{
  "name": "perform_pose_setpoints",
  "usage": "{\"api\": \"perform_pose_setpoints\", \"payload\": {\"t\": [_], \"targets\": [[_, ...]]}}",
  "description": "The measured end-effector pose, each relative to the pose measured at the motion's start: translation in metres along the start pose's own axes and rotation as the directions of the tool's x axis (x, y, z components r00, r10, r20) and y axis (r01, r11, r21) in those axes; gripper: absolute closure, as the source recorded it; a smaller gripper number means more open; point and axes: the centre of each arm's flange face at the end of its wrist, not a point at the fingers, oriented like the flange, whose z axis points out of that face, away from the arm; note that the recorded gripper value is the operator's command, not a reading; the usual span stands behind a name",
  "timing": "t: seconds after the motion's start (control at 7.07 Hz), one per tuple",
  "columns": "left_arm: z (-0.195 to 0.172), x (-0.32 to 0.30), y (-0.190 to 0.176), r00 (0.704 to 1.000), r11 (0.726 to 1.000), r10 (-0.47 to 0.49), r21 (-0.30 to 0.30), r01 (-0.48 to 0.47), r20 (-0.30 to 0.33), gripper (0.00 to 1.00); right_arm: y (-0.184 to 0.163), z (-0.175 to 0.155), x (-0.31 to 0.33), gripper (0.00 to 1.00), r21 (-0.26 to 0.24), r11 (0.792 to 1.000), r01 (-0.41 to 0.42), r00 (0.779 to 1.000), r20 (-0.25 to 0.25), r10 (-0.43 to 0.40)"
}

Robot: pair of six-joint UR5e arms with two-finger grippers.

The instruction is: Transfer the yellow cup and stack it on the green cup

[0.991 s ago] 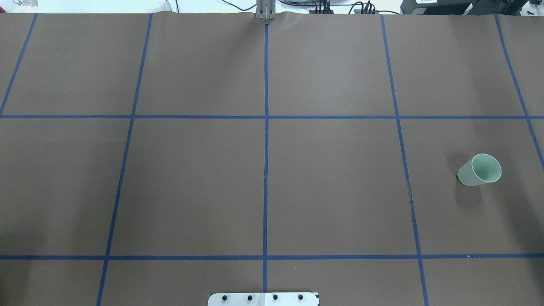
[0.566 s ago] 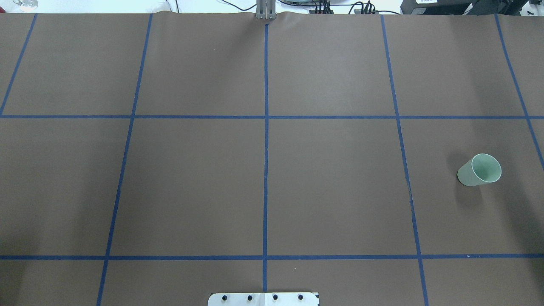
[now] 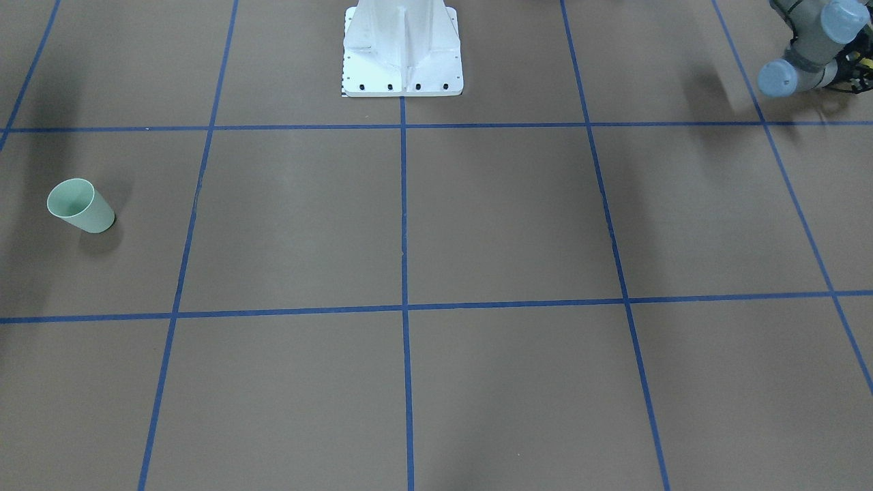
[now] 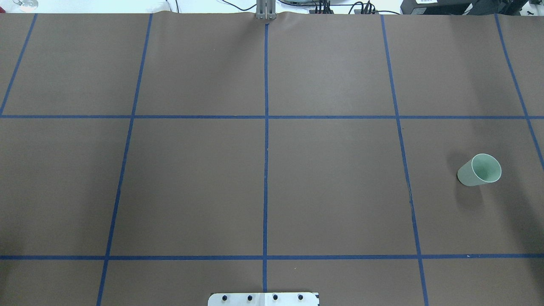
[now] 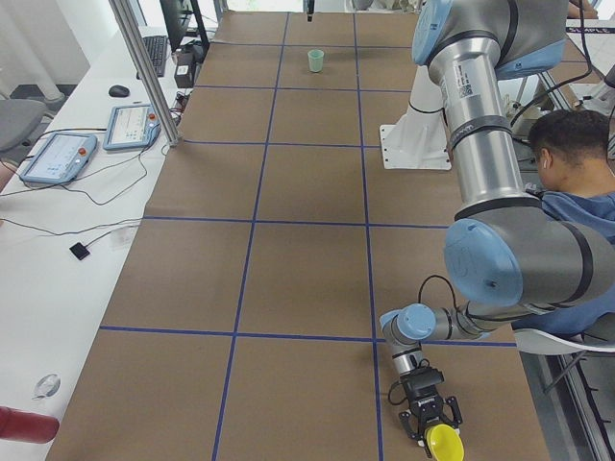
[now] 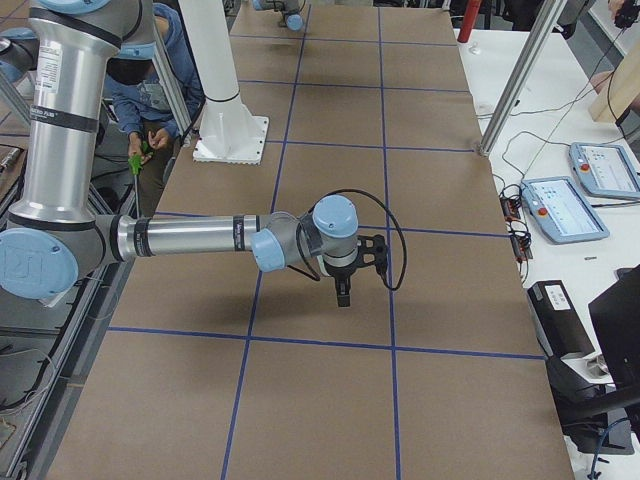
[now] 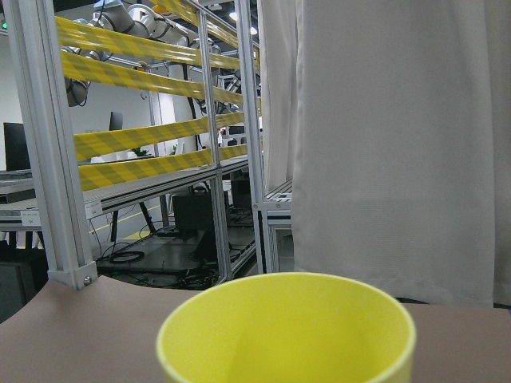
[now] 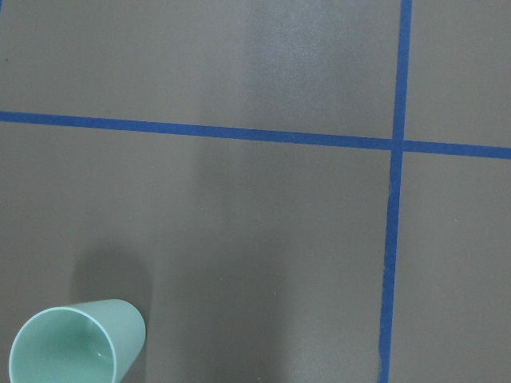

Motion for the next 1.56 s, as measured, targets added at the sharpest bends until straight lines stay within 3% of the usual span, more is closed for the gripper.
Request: {"api": "perform_pose_setpoints", "payload": {"t": [0.14,0.42,0.57,0.85,0.99,1.27,1.42,1.56], "targets": [[0.019,0.0,-0.028,0.998,0.998,0.055,0.008,-0.055,-0.029,1.0,-0.001,0.001,0.001,0.0,-0.005,1.0,-0.005,1.0,0.002,0.005],[0.015,0.0,-0.06,0.979,0.986,0.168,0.018,-0.167,-0.117,1.0,-0.008,0.005,0.002,0.0,-0.008,1.0,-0.009,1.0,-0.003,0.009],[0.009,0.007,-0.064,0.956,0.976,0.22,0.05,-0.214,-0.194,1.0,-0.013,0.007,0.002,0.0,-0.008,1.0,-0.012,1.0,-0.005,0.012],[-0.012,0.031,-0.064,0.849,0.945,0.328,0.126,-0.303,-0.414,1.0,-0.025,0.013,0.005,0.0,-0.011,0.998,-0.064,0.998,-0.007,0.064],[-0.03,0.044,-0.061,0.793,0.937,0.343,0.129,-0.324,-0.503,1.0,-0.034,0.019,0.008,0.0,-0.017,0.995,-0.098,0.995,-0.008,0.098],[-0.117,0.101,-0.041,0.71,0.949,0.294,0.109,-0.295,-0.639,1.0,-0.058,0.036,0.019,0.0,-0.036,0.99,-0.138,0.99,-0.015,0.137],[-0.174,0.148,-0.053,0.66,0.952,0.287,0.131,-0.277,-0.694,1.0,-0.072,0.043,0.022,0.0,-0.042,0.988,-0.147,0.989,-0.018,0.146],[-0.223,0.182,-0.073,0.583,0.948,0.298,0.162,-0.274,-0.756,1.0,-0.084,0.046,0.02,0.0,-0.043,0.988,-0.147,0.989,-0.018,0.146]]}}
